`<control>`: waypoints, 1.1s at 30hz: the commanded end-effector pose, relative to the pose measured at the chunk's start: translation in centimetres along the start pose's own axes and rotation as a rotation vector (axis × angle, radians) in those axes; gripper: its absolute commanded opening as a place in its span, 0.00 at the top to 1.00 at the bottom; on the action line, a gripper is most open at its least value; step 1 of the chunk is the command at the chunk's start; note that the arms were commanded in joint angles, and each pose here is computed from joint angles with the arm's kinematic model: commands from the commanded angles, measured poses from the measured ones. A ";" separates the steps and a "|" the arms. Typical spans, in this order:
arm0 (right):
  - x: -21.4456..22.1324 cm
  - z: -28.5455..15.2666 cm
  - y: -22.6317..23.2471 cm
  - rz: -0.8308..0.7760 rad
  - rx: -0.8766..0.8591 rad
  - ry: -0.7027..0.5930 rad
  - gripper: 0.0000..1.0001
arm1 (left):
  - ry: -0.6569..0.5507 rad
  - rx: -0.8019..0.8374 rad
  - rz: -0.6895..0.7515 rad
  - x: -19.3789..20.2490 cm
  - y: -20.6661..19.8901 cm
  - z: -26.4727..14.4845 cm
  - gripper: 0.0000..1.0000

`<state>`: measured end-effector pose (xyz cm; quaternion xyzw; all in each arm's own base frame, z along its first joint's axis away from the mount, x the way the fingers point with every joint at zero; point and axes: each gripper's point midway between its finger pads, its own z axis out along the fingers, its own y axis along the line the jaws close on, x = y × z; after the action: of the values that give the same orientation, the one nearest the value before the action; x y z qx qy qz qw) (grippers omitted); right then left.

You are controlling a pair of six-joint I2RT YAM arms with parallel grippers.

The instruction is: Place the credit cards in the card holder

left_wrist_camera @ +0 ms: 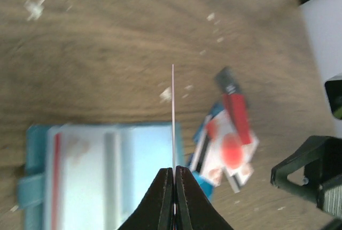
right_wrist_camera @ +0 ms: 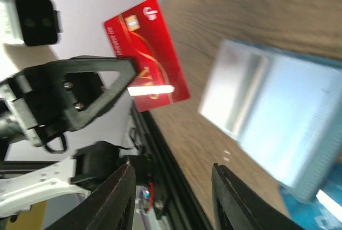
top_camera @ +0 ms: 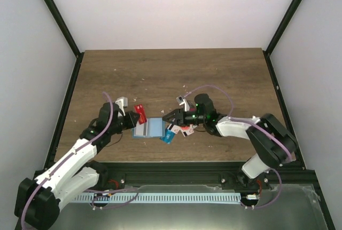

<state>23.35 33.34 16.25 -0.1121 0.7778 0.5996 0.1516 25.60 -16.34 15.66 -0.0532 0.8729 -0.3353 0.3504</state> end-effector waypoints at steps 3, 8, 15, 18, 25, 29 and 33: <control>1.9 2.6 -5.4 0.061 0.119 0.102 0.59 | 0.021 -0.132 -0.011 2.3 4.4 0.9 0.96; 2.7 3.8 -7.7 0.100 0.151 0.143 0.59 | 0.042 -0.133 -0.002 3.2 5.2 1.5 0.96; 2.8 4.5 -9.1 0.113 0.166 0.156 0.62 | 0.080 -0.083 -0.012 4.8 5.6 2.7 0.96; 2.7 4.7 -9.4 0.113 0.172 0.157 0.63 | 0.086 -0.062 -0.015 5.2 5.6 3.0 0.96; 3.1 5.0 -11.0 0.132 0.216 0.163 0.67 | 0.096 -0.018 -0.023 5.5 5.0 3.3 0.96; 3.4 5.0 -11.5 0.138 0.224 0.168 0.69 | 0.103 -0.029 -0.025 5.7 5.4 3.5 0.96; 3.5 4.9 -11.8 0.141 0.233 0.168 0.69 | 0.115 -0.030 -0.029 6.1 5.6 3.8 0.96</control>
<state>24.34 34.69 3.27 -0.0799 0.8569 0.5071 0.0459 24.14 -15.86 6.77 -0.0568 0.8995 -0.3220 0.2900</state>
